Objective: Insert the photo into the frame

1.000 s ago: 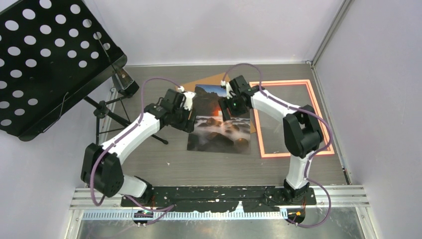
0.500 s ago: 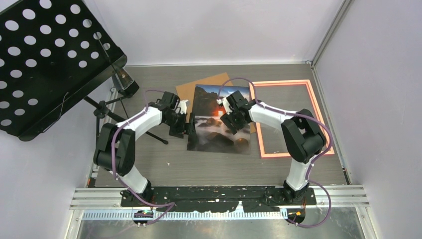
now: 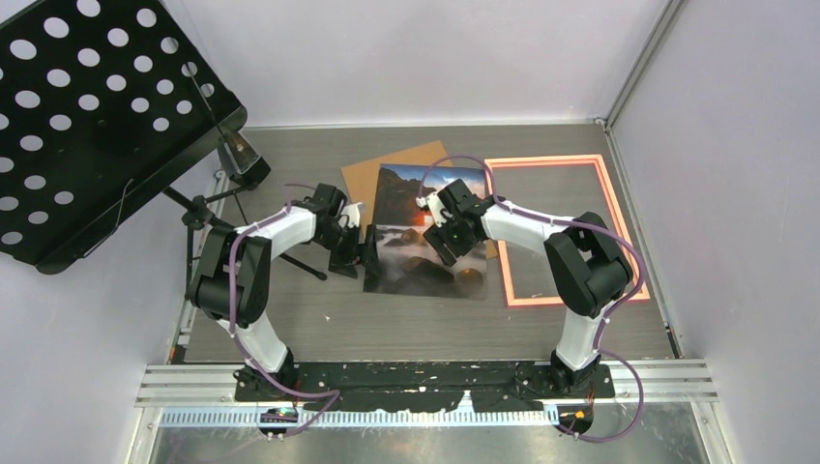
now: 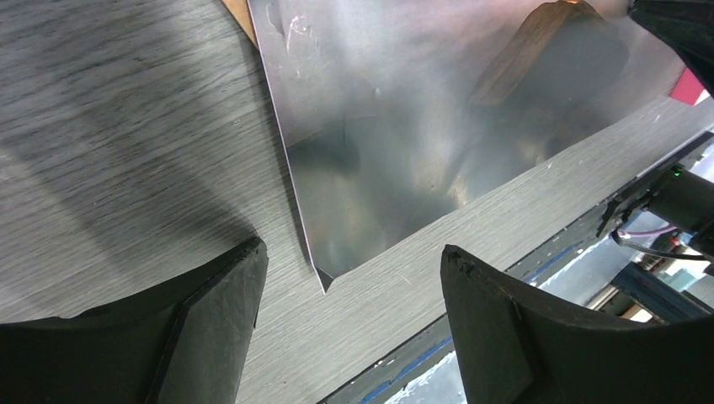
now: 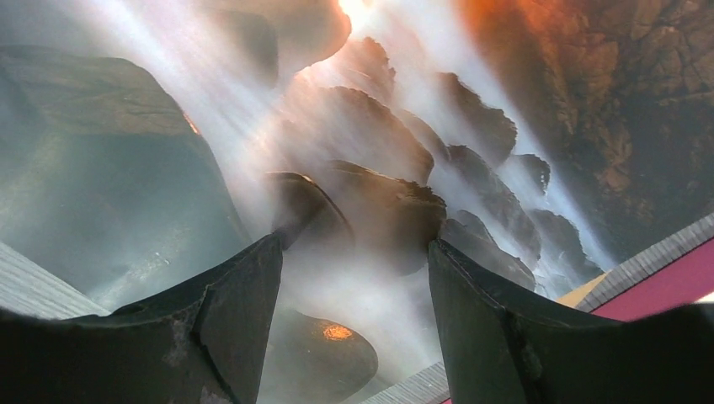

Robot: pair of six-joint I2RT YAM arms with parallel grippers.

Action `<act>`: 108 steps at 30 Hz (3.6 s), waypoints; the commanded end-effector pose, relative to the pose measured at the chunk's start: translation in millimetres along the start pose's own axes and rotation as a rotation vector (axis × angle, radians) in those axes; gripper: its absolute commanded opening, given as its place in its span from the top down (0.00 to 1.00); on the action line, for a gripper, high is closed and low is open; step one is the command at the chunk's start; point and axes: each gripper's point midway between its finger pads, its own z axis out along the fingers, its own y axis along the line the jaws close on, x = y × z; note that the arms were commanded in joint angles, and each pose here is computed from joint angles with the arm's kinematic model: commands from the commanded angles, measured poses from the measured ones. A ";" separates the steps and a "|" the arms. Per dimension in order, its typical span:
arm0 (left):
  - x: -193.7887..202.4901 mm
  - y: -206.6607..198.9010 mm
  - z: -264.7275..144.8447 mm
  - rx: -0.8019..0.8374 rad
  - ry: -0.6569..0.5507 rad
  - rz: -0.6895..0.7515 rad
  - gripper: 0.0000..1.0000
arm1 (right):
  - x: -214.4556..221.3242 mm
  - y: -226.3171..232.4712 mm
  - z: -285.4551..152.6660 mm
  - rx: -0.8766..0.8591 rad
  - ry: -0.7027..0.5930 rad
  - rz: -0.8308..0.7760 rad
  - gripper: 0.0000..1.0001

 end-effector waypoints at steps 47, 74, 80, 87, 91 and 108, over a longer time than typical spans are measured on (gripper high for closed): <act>9.4 -35.1 5.0 0.526 0.020 -0.159 0.65 | 5.1 37.1 13.2 -0.196 0.010 0.005 0.32; -83.4 -62.4 -139.6 0.073 -0.328 0.172 1.00 | -115.9 -37.4 -127.0 -0.138 -0.414 0.251 0.10; -97.0 -82.0 -194.4 -0.039 -0.444 0.271 1.00 | -141.7 -38.7 -163.9 -0.163 -0.510 0.292 0.10; -96.2 -114.3 -238.9 -0.155 -0.532 0.436 1.00 | -162.2 -37.2 -188.9 -0.256 -0.586 0.387 0.11; -88.4 -148.5 -259.8 -0.209 -0.610 0.593 1.00 | -172.2 -39.5 -203.9 -0.365 -0.655 0.465 0.12; -36.1 -212.0 -156.4 -0.498 -0.595 1.143 1.00 | -147.2 -59.4 -227.4 -0.577 -0.733 0.672 0.13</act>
